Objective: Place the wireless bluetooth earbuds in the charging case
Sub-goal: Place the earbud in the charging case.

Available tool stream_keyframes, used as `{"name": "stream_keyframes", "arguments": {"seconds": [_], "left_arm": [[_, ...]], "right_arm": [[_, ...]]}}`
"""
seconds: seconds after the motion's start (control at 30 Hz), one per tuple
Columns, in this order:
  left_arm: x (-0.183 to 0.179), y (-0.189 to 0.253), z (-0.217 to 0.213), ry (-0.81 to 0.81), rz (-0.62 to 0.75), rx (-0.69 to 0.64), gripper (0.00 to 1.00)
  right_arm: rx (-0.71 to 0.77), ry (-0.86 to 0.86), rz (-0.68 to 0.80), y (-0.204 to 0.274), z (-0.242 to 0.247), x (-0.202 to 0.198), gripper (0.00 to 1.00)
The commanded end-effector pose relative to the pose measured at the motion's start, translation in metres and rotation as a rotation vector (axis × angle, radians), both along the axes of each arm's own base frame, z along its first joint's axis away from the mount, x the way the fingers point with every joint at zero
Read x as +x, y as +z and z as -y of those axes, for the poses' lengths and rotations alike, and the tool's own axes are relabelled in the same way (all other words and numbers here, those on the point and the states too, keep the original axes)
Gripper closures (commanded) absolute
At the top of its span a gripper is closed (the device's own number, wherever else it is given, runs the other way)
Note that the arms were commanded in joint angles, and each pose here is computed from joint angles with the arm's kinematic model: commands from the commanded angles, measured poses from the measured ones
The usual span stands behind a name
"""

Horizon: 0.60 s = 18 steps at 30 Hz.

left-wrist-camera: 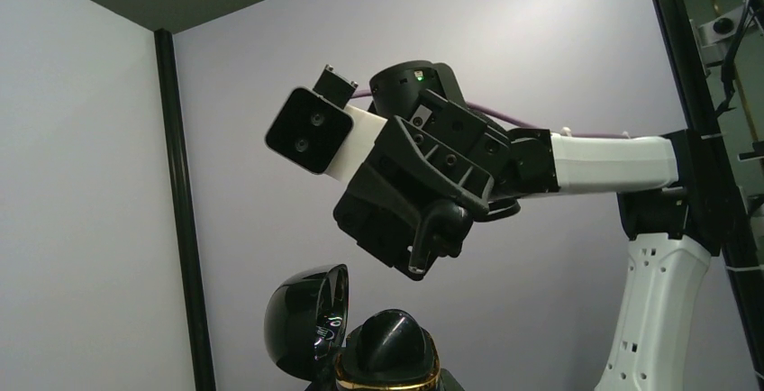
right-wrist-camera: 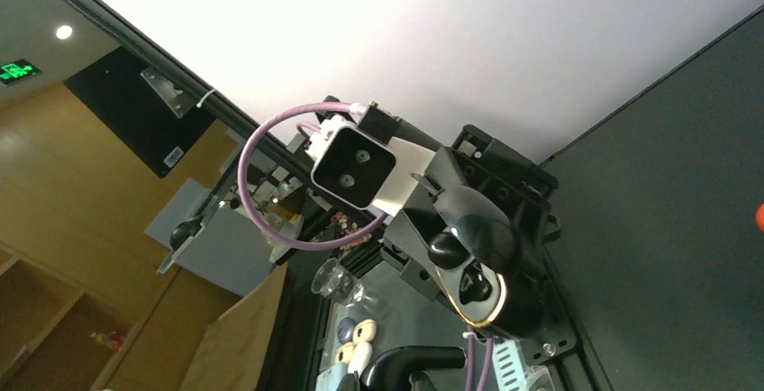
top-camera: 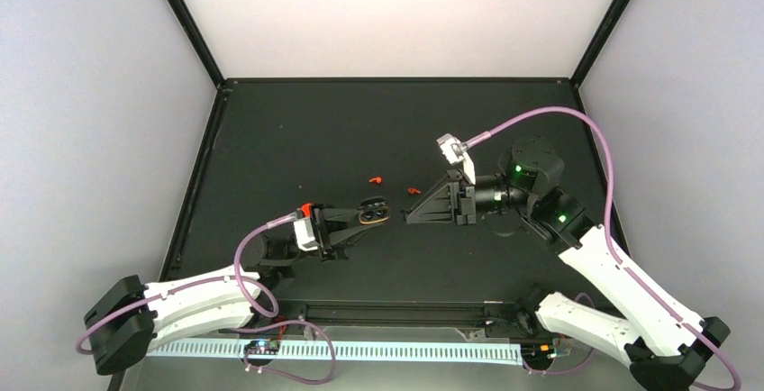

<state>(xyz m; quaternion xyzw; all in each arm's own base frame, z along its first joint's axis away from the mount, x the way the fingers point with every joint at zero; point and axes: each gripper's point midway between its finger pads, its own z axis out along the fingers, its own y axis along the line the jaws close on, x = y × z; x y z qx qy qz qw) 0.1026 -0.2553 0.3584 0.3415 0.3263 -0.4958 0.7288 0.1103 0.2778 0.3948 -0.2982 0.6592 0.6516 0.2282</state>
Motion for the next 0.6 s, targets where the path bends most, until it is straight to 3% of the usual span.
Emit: {"name": "stream_keyframes", "arguments": {"seconds": [0.0,0.57], "left_arm": [[-0.008,0.018,-0.008,-0.009,0.057,-0.082,0.98],[0.0,0.01,0.003,-0.006,0.029,-0.047,0.99]], "right_arm": [[0.051,0.055,0.008,0.017,-0.002,-0.005,0.93],[0.024,0.09,-0.104,-0.004,-0.018,0.008,0.94]]}}
